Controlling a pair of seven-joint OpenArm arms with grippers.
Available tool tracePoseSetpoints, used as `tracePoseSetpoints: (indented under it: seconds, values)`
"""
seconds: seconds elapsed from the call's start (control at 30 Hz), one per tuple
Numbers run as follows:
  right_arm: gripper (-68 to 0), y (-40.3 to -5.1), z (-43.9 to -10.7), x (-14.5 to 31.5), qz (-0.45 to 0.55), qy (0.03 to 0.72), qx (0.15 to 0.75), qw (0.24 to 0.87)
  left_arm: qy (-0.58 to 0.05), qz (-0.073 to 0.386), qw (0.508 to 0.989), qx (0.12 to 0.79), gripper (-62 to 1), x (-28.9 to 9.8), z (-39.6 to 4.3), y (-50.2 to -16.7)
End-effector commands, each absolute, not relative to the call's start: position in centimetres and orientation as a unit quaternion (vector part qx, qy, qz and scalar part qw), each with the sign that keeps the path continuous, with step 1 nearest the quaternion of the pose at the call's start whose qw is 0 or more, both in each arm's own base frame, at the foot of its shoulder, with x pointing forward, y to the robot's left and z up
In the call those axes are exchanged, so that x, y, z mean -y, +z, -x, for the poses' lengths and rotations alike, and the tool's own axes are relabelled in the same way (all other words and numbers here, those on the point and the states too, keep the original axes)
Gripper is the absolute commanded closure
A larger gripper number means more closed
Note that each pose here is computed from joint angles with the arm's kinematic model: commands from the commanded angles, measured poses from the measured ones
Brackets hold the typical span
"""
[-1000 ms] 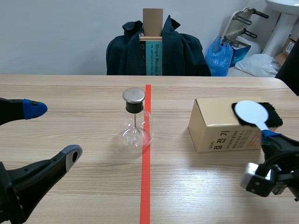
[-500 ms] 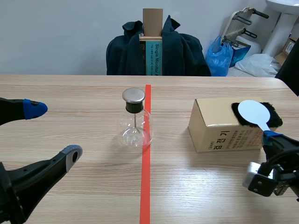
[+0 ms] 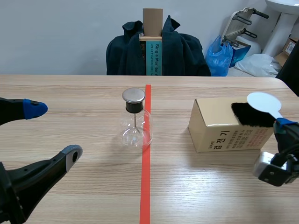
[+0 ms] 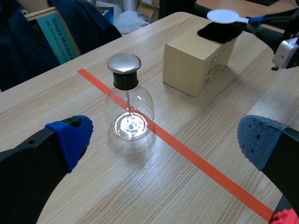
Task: Do the electroscope experiment.
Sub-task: 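Rub the plate on the fur, then bring the plate to the electroscope and point at the metal foil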
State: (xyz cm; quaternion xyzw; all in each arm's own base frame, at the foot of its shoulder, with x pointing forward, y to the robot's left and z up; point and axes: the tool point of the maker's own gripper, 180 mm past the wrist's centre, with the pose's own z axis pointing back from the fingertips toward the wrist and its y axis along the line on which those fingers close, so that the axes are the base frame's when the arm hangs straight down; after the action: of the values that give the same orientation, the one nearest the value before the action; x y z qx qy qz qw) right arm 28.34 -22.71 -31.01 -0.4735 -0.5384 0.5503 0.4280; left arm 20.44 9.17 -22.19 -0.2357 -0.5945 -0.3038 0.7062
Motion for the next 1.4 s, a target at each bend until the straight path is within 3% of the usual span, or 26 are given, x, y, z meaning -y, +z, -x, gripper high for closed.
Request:
tracePoseSetpoints:
  seconds: [0.0,0.2,0.53,0.57,0.7,0.9,1.37]
  values:
    - [-0.8,-27.5,-29.3,23.3,0.512,0.528,0.556,0.387,-0.3,0.238,0.699,0.604,-62.3,-9.1,-20.6,-21.6]
    - [-0.8,-22.0,-30.5,25.4,0.567,0.486,0.558,0.362,-0.308,0.234,0.699,0.602,-62.3,-9.1,-20.5,-21.7]
    - [-0.8,-4.6,-29.6,26.9,0.663,0.335,0.62,0.251,-0.336,0.206,0.707,0.586,-62.3,-9.9,-21.6,-22.7]
    - [-0.8,-3.1,-29.1,26.7,0.668,0.322,0.628,0.236,-0.34,0.197,0.712,0.582,-60.4,-10.3,-22.2,-23.1]
    - [-0.8,1.7,-27.1,25.9,0.685,0.28,0.647,0.183,-0.341,0.17,0.726,0.573,-31.7,-12.3,-24.5,-24.9]
    - [-0.8,6.2,-24.5,24.8,0.691,0.229,0.673,0.131,-0.339,0.18,0.733,0.562,-2.3,-13.3,-27.5,-27.6]
    - [-0.8,7.0,-24.0,23.4,0.664,0.236,0.699,0.12,-0.306,0.221,0.716,0.587,-2.7,-10.0,-32.3,-33.8]
